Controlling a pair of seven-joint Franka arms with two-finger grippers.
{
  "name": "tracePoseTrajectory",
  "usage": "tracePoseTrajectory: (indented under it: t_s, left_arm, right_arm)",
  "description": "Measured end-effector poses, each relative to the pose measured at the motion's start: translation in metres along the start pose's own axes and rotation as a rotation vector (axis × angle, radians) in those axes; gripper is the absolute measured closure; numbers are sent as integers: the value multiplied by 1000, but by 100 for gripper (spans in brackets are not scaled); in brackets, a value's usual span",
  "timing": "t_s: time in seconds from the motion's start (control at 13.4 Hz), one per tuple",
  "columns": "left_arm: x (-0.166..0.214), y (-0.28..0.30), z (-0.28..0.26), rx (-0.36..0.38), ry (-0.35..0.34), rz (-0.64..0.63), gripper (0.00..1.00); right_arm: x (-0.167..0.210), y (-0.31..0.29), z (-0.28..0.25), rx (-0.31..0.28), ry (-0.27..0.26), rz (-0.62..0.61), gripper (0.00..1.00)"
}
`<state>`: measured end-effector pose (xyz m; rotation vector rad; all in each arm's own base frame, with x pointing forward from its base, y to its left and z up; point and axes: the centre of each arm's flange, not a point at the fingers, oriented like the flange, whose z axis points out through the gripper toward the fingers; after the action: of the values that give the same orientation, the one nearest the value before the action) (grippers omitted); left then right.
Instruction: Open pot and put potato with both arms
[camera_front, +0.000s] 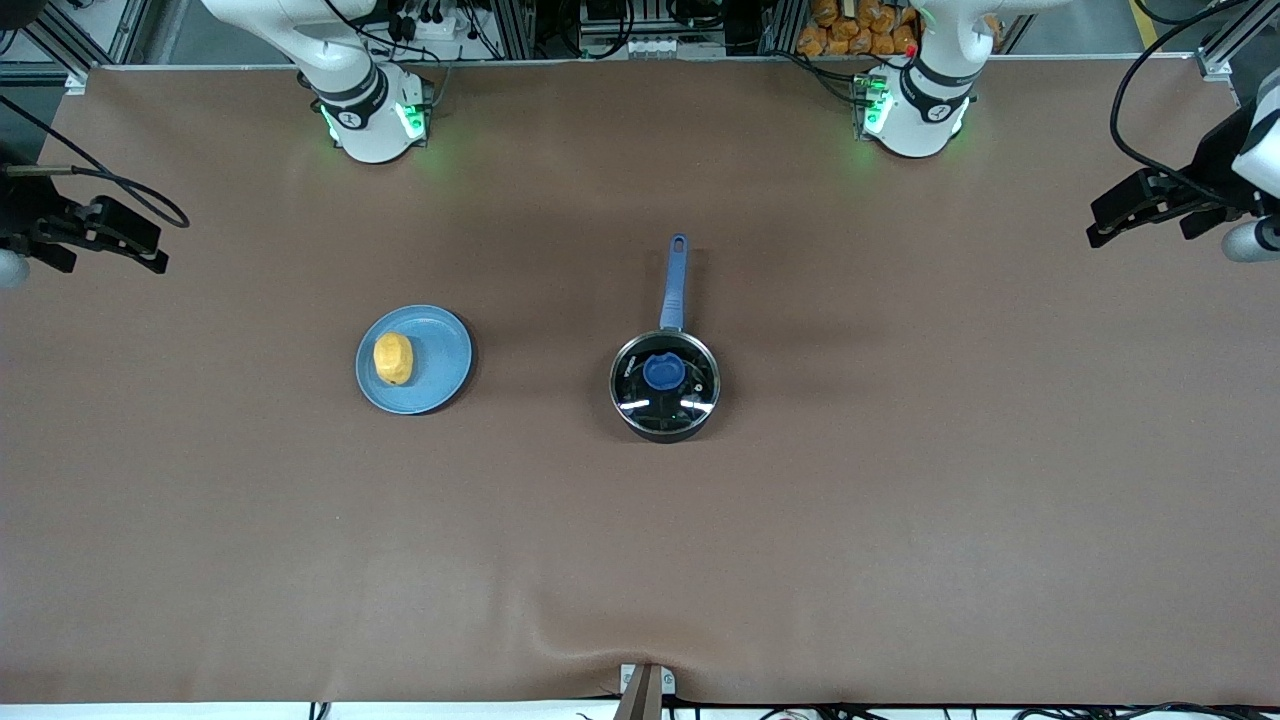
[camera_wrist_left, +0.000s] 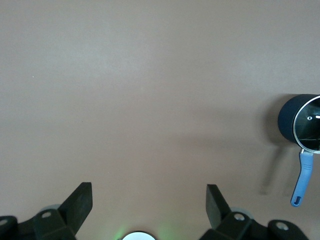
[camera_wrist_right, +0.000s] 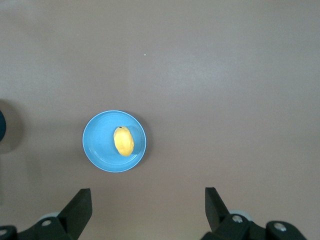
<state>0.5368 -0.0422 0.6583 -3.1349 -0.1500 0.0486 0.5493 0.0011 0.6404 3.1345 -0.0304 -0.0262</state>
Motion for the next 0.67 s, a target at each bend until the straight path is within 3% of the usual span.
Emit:
tracePoseTrajectory:
  t_s: [0.67]
  left_arm:
    - [2,-5,2,0,-1,-9,0]
  right_arm:
    - [2,-1,11,3,-10,0,0]
